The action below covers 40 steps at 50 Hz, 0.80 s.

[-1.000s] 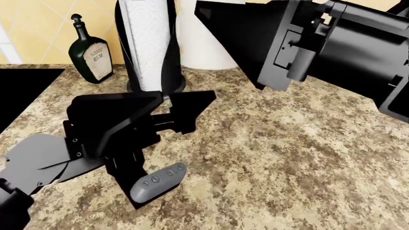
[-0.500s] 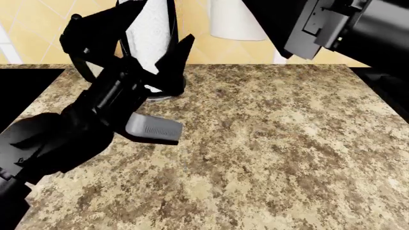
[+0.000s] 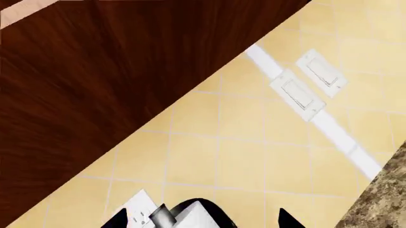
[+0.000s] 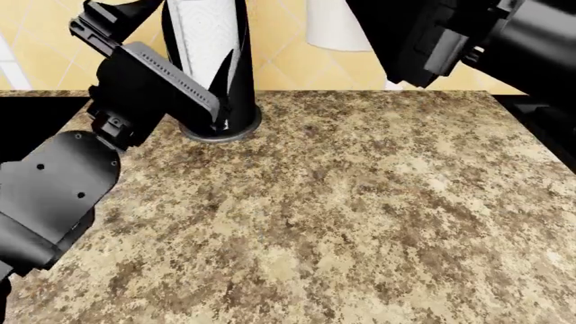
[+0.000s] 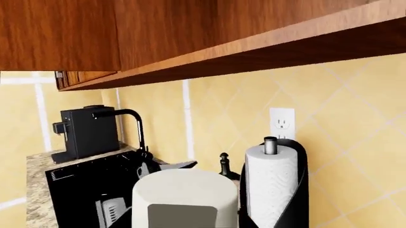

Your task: A wet mug is on the counter and needs to be dried. Pick it up and place it upside down in the open cabinet.

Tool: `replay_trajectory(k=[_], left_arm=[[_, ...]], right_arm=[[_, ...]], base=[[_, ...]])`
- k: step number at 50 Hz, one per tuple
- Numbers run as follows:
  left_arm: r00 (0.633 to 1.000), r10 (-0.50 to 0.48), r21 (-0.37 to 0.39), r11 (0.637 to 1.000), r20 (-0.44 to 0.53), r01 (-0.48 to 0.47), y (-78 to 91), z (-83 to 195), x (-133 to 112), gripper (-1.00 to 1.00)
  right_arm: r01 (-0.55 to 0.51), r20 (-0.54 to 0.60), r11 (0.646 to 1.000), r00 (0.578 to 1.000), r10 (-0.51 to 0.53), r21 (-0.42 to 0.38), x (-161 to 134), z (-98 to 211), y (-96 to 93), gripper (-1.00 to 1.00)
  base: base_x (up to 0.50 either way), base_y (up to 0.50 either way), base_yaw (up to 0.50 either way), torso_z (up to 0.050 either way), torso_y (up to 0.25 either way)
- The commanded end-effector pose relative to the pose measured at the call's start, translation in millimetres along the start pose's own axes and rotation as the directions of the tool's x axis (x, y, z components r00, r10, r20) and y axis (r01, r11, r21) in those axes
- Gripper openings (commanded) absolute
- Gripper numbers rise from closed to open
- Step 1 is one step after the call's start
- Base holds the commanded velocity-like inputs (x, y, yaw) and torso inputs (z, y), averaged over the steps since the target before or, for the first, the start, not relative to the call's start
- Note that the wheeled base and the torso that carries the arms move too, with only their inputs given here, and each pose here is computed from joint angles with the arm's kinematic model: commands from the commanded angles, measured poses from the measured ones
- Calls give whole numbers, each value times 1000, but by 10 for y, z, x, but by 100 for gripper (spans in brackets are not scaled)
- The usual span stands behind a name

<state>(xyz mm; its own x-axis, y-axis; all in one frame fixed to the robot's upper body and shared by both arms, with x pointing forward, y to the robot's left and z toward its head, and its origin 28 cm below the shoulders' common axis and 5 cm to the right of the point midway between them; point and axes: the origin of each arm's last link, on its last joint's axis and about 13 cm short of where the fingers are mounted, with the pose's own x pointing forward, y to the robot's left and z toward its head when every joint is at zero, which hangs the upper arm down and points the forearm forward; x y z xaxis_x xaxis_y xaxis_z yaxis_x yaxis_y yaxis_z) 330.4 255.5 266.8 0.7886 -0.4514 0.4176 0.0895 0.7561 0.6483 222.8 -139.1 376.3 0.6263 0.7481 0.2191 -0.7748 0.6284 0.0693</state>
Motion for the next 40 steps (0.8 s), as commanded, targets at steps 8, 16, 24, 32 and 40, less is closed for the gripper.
replay_trajectory(k=[8,16,24,32,40], left_arm=[[967,-176,-254,959,-183,126,-38,27,-142,100],[962,-185,-261,957,-203,129,-55,14,-149,100],[960,-194,-271,953,-204,135,-64,21,-159,100],[960,-192,-272,953,-205,133,-65,15,-166,100],[960,-194,-274,952,-202,134,-66,11,-178,100]], right_arm=[[59,87,968,995,-39,-244,-36,77,237,-100],[75,146,943,989,-29,-325,-68,139,307,-100],[72,196,919,981,6,-388,-96,241,391,-100],[77,236,898,971,31,-433,-93,288,440,-100],[99,287,881,957,44,-463,-60,332,452,-100]], base=[[0,0,0,0,0],[0,0,0,0,0],[0,0,0,0,0],[0,0,0,1,1],[0,0,0,0,0]])
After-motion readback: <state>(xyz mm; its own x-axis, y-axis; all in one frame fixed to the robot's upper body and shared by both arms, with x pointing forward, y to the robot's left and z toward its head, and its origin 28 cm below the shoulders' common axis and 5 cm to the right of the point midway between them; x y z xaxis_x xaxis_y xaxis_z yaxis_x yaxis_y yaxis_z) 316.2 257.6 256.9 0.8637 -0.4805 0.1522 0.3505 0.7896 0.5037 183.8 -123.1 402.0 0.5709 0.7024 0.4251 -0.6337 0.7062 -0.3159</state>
